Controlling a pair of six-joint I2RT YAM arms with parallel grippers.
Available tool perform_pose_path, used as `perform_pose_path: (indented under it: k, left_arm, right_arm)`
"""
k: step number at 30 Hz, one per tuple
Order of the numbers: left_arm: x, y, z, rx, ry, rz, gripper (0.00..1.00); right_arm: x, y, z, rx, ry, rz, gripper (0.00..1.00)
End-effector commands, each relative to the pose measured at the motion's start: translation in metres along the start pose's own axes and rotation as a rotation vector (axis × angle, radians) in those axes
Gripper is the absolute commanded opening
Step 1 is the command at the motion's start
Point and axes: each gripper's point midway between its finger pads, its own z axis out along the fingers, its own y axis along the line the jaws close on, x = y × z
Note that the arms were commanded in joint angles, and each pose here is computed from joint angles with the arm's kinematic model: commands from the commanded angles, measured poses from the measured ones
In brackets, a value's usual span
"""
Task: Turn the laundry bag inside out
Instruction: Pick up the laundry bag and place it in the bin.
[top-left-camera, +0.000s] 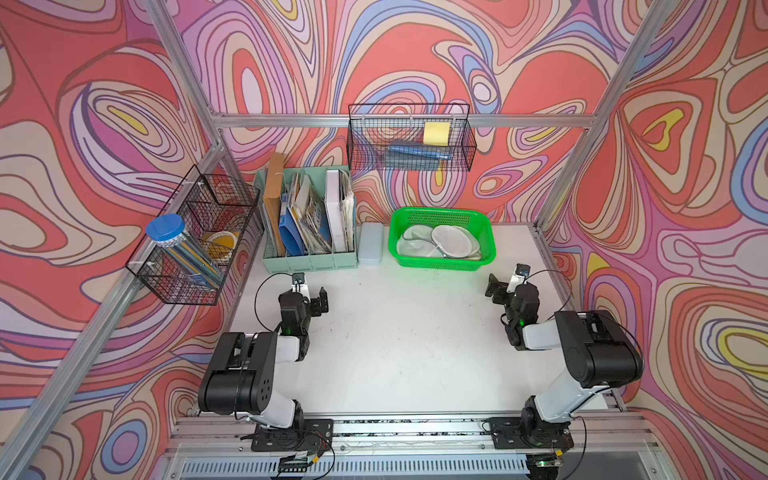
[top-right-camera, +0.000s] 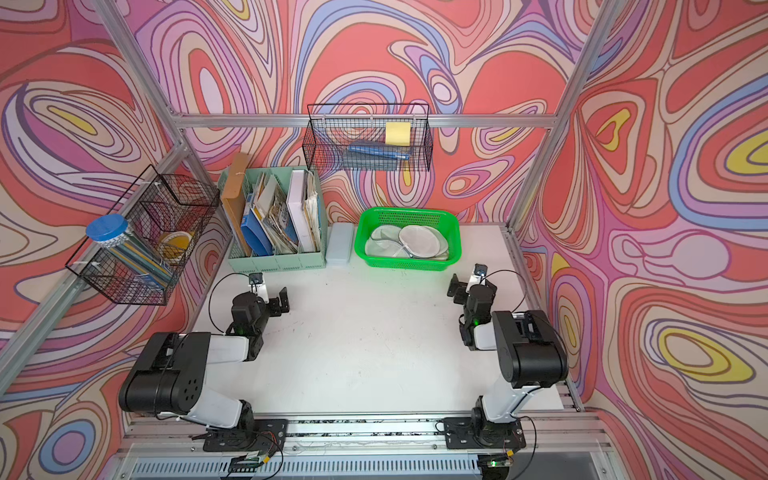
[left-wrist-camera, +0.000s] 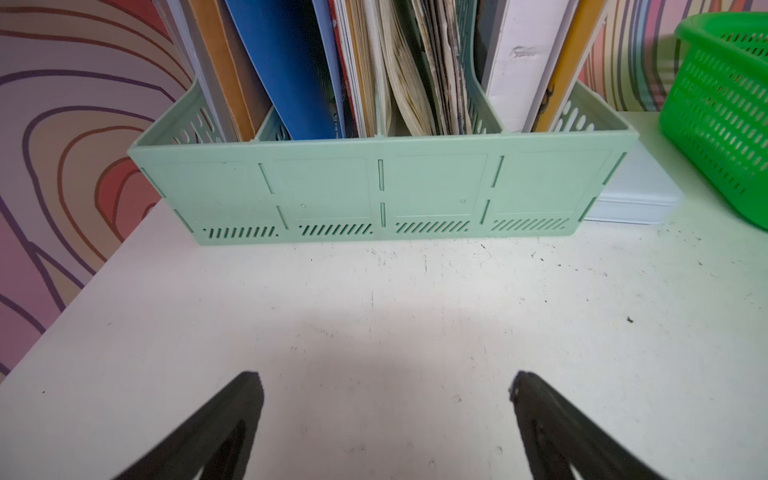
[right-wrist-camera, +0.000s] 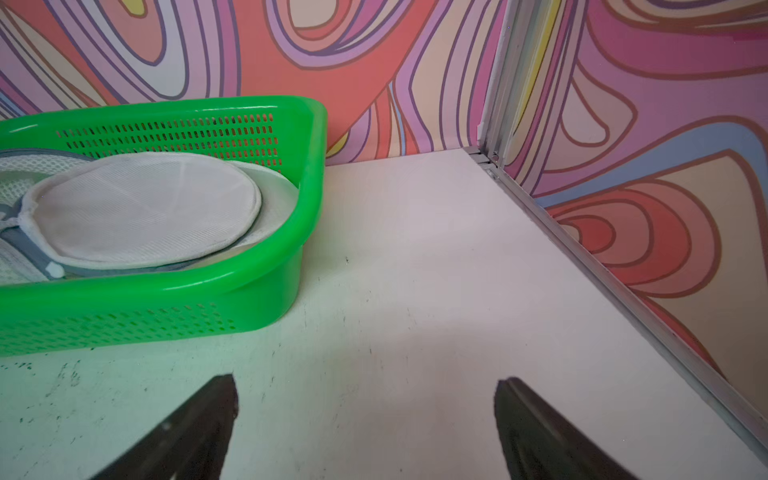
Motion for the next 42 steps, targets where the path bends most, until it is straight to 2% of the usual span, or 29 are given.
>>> perform_pose_path:
  k: [1, 23, 29, 32, 34, 36, 38, 40, 42]
  left_arm:
    - [0.0, -0.003, 0.003, 0.012, 0.008, 0.015, 0.99]
    - [-0.001, -0.004, 0.002, 0.02, 0.006, 0.019, 0.99]
    - [-0.019, 0.013, -0.007, -0.073, 0.035, -0.003, 0.99]
    - [-0.04, 0.03, -0.018, -0.178, 0.14, -0.066, 0.99]
    - [-0.05, 0.04, -0.028, -0.243, 0.228, -0.108, 0.99]
    - [-0.06, 0.051, -0.04, -0.324, 0.282, -0.191, 0.99]
    - [-0.073, 0.042, -0.047, -0.274, 0.306, -0.226, 0.99]
    - [-0.08, 0.033, -0.054, -0.22, 0.308, -0.266, 0.99]
    - [-0.086, 0.025, -0.06, -0.173, 0.293, -0.295, 0.99]
  right_arm:
    - [-0.001, 0.003, 0.003, -0.009, 0.0, -0.007, 0.98]
    - [-0.001, 0.003, 0.003, -0.009, -0.001, -0.007, 0.98]
    - [-0.015, -0.002, -0.002, 0.021, -0.014, 0.003, 0.98]
    - [-0.04, -0.007, -0.009, 0.059, 0.028, 0.028, 0.98]
    - [-0.056, -0.02, -0.012, 0.146, 0.084, 0.138, 0.98]
    - [-0.066, -0.023, -0.015, 0.196, 0.195, 0.22, 0.98]
    - [-0.075, -0.027, -0.013, 0.263, 0.269, 0.298, 0.98]
    - [-0.08, -0.016, -0.007, 0.222, 0.336, 0.297, 0.98]
    - [-0.086, -0.008, -0.006, 0.179, 0.33, 0.329, 0.98]
